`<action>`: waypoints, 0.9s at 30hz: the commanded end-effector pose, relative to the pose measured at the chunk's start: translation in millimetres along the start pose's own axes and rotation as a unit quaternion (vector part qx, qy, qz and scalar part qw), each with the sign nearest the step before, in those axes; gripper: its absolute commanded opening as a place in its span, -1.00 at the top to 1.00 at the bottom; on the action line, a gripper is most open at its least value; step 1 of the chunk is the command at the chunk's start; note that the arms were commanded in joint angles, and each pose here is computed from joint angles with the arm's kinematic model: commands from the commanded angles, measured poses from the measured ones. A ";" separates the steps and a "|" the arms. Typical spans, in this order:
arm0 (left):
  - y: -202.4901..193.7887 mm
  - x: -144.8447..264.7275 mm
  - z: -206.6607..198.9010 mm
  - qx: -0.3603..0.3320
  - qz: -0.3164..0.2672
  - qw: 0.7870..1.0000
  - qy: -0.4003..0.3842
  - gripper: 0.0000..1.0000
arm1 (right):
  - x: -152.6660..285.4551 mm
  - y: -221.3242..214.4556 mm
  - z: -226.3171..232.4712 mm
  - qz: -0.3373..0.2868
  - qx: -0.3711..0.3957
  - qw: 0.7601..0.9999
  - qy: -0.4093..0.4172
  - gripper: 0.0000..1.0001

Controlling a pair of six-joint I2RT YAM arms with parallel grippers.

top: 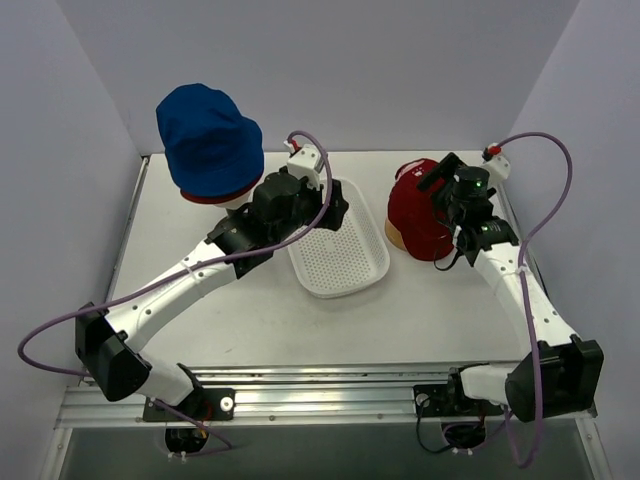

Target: Stack the hats

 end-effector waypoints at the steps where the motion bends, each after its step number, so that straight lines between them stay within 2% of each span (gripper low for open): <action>1: 4.8 27.3 5.4 -0.021 0.009 0.999 0.026 -0.69 | -3.7 4.9 -7.1 -0.027 0.011 0.997 -0.068 -0.56; 2: 5.8 34.7 -3.7 -0.028 0.001 0.999 0.028 -0.71 | -6.1 2.4 -7.1 -0.022 0.011 0.998 -0.065 -0.50; 3: -9.1 37.8 -3.8 -0.041 0.010 0.998 0.049 -0.73 | -6.2 -0.2 -5.3 -0.018 0.013 0.998 -0.062 -0.47; 4: -3.8 47.5 -6.4 -0.046 -0.013 0.998 0.050 -0.77 | -8.4 -2.0 -2.3 -0.014 0.019 0.998 -0.063 -0.45; 10: -38.0 72.9 -14.4 -0.074 0.002 0.995 0.070 -0.79 | -22.7 5.9 5.4 -0.004 0.082 0.994 -0.076 -0.49; 14: -41.7 84.8 -12.3 -0.067 -0.017 0.995 0.066 -0.80 | -29.7 3.5 15.6 0.021 0.118 0.992 -0.048 -0.46; 27: -40.8 100.8 -1.7 -0.058 -0.042 0.994 0.087 -0.83 | -55.3 0.6 -0.7 0.088 0.207 0.972 -0.062 -0.40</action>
Point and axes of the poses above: each gripper's point midway between its finger pads, its own x axis back along the fingers, its own z axis along the line the jaws close on, y = z × x, the point moved 6 cm from there along x, back along the fingers, and after that the axes turned 13 degrees about -x, right-handed, at the moved point
